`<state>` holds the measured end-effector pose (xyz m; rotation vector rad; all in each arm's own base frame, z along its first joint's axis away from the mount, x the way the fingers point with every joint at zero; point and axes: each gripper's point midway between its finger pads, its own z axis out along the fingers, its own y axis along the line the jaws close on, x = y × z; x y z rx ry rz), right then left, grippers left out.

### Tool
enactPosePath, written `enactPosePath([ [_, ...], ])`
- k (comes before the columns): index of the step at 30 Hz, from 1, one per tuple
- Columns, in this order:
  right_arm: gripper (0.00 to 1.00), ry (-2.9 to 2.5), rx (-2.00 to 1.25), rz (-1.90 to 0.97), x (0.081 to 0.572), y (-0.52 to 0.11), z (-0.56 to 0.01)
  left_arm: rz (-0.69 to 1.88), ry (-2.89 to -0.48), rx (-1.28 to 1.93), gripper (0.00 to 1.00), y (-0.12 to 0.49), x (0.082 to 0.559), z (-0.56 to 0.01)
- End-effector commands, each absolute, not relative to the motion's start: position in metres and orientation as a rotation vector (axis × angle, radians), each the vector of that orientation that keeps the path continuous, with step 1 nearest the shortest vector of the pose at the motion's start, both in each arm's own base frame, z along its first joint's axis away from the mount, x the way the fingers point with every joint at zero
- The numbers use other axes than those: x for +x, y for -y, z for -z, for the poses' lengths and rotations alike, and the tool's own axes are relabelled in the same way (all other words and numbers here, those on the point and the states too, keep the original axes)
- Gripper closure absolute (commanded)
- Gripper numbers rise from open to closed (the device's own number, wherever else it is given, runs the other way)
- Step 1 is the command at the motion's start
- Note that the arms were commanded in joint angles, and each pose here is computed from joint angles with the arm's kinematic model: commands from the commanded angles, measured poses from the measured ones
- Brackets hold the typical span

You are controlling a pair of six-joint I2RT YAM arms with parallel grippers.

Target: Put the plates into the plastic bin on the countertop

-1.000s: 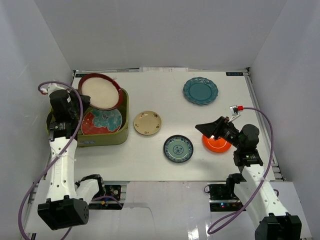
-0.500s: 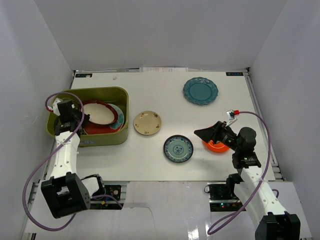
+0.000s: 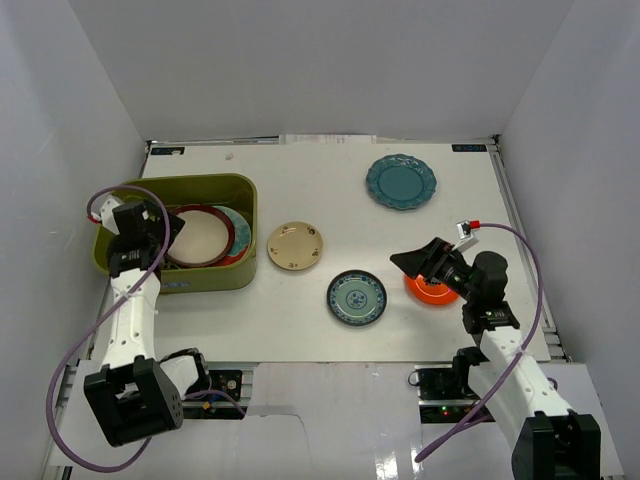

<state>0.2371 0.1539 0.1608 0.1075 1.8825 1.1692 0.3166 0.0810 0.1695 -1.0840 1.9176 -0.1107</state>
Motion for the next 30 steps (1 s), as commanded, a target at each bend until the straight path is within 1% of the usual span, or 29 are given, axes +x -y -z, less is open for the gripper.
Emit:
enactPosePath([
  [1, 0.08, -1.871, 0.177, -1.084, 0.252, -0.144, -0.155, 0.006, -1.831, -1.039, 0.02, -0.097, 0.309, -0.194],
  [6, 0.09, -1.885, 0.288, -0.986, 0.274, -0.130, -0.146, -0.149, -1.772, -1.041, 0.02, -0.117, 0.291, -0.206],
  [9, 0.10, -1.868, 0.362, -0.931, 0.288, -0.120, -0.145, -0.157, -1.760, -1.047, 0.02, -0.115, 0.285, -0.205],
  [11, 0.10, -1.856, 0.434, -0.873, 0.300, -0.110, -0.141, -0.073, -1.752, -1.008, 0.02, -0.104, 0.287, -0.211],
  [14, 0.10, -1.848, 0.516, -0.782, 0.322, -0.096, -0.139, 0.171, -1.754, -0.857, 0.02, -0.062, 0.302, -0.231],
  [15, 0.09, -1.866, 0.550, -0.755, 0.329, -0.091, -0.131, 0.257, -1.721, -0.783, 0.02, -0.048, 0.306, -0.249],
  [16, 0.09, -1.842, 0.575, -0.731, 0.341, -0.085, -0.138, 0.404, -1.739, -0.672, 0.02, -0.017, 0.309, -0.264],
  [17, 0.09, -1.834, 0.599, -0.719, 0.349, -0.080, -0.139, 0.466, -1.740, -0.613, 0.02, -0.003, 0.310, -0.273],
  [18, 0.09, -1.864, 0.625, -0.710, 0.357, -0.077, -0.128, 0.517, -1.742, -0.538, 0.02, 0.012, 0.311, -0.282],
  [20, 0.10, -1.853, 0.659, -0.715, 0.382, -0.071, -0.133, 0.656, -1.766, -0.370, 0.02, 0.055, 0.310, -0.299],
  [21, 0.11, -1.852, 0.666, -0.710, 0.390, -0.070, -0.133, 0.692, -1.772, -0.312, 0.02, 0.068, 0.308, -0.302],
  [22, 0.14, -1.840, 0.690, -0.684, 0.400, -0.062, -0.133, 0.784, -1.794, -0.190, 0.02, 0.099, 0.299, -0.305],
  [26, 0.19, -1.867, 0.777, -0.639, 0.444, -0.045, -0.112, 1.001, -1.808, 0.044, 0.02, 0.153, 0.278, -0.298],
  [28, 0.23, -1.868, 0.825, -0.648, 0.456, -0.038, -0.103, 1.072, -1.821, 0.138, 0.02, 0.175, 0.265, -0.290],
  [29, 0.24, -1.896, 0.854, -0.639, 0.462, -0.036, -0.084, 1.089, -1.815, 0.176, 0.02, 0.182, 0.262, -0.289],
  [30, 0.25, -1.879, 0.851, -0.643, 0.476, -0.035, -0.090, 1.096, -1.828, 0.193, 0.02, 0.188, 0.259, -0.281],
])
